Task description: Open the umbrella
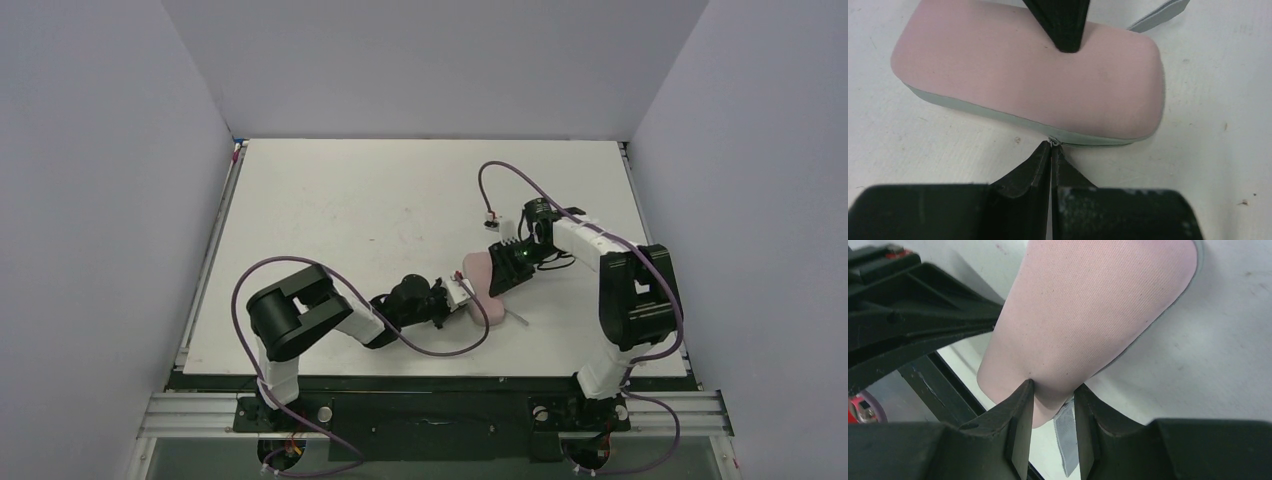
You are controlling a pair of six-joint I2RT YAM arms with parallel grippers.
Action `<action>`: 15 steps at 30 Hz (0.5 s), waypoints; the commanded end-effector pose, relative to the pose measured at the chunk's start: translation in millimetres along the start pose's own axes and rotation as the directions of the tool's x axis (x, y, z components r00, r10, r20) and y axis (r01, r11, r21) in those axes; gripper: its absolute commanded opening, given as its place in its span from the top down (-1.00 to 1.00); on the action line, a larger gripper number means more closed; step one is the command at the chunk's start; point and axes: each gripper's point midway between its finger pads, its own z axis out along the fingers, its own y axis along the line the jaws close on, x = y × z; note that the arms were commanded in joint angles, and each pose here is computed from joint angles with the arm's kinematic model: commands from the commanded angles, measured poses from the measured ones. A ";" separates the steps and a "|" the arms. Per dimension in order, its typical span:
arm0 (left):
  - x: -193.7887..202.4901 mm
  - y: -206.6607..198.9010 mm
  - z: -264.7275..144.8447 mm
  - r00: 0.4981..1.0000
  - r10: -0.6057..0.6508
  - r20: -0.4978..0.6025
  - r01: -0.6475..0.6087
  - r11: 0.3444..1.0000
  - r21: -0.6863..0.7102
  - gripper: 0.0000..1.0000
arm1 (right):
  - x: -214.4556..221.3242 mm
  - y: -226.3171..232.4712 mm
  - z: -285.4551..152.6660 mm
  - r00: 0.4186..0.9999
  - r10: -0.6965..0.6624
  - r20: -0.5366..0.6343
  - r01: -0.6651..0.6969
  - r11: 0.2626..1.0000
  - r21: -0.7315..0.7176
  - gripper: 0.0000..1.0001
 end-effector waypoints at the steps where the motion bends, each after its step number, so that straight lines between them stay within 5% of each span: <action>1: -23.8 30.4 1.3 0.997 0.045 0.061 -0.040 0.996 -0.077 1.00 | 21.5 -0.3 6.7 0.981 -0.141 -0.133 0.141 0.990 -0.004 0.68; 15: -14.5 61.3 -6.2 0.999 -0.004 0.039 0.011 0.984 -0.177 1.00 | 10.4 -1.2 0.9 0.889 -0.384 -0.249 0.388 0.921 -0.036 0.65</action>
